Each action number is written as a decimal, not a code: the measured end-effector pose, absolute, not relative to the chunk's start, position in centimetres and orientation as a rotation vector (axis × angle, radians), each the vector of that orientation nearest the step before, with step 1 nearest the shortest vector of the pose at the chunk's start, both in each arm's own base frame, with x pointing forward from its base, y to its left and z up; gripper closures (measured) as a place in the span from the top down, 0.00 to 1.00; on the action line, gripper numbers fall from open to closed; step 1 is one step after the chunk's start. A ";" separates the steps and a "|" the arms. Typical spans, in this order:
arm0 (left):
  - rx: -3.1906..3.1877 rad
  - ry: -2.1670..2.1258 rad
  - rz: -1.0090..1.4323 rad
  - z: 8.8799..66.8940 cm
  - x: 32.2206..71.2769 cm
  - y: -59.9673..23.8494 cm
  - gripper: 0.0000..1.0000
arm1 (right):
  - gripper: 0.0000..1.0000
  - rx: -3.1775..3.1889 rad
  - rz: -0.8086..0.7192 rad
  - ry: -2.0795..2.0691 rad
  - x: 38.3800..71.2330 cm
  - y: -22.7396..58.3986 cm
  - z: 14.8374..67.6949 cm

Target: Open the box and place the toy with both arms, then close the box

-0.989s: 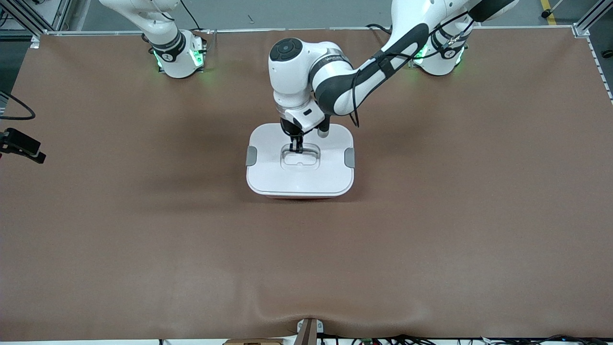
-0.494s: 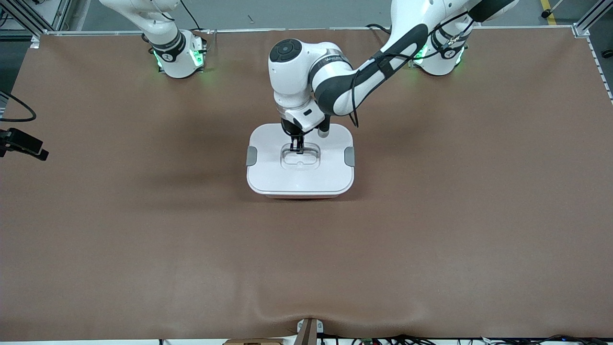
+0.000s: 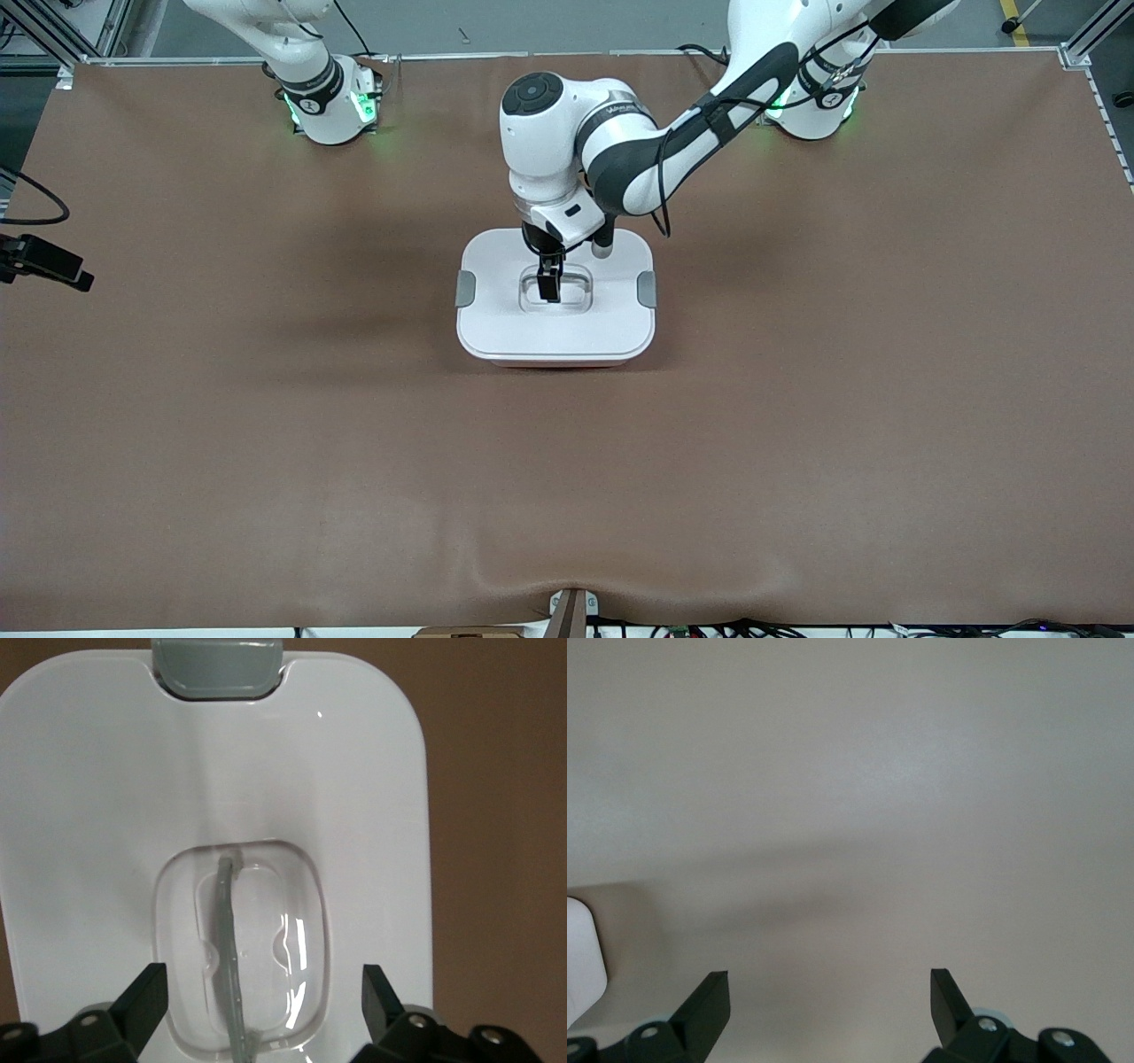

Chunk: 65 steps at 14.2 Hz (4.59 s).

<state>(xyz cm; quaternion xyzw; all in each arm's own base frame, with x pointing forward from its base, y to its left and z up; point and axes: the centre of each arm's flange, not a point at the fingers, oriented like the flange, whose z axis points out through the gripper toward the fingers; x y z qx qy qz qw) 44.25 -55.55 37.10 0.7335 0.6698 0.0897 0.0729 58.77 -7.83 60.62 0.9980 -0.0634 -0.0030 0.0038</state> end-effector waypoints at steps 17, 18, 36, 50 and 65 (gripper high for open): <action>2.679 1.514 0.090 55.3 58.1 -28.6 1.00 | 1.00 3.128 -0.014 -0.200 58.8 -7.9 60.4; 2.732 1.449 0.096 56.0 58.4 -26.8 1.00 | 1.00 3.128 -0.014 -0.199 58.9 -7.9 60.4; 3.172 0.304 -0.080 63.9 55.5 -7.1 1.00 | 1.00 3.128 -0.016 -0.194 59.0 -7.7 60.3; 3.187 0.088 -0.104 65.9 49.4 -6.8 1.00 | 1.00 3.128 -0.016 -0.195 59.0 -7.8 60.3; 3.180 0.088 -0.104 66.0 50.1 -4.6 1.00 | 1.00 3.129 -0.053 -0.191 58.8 -7.8 59.9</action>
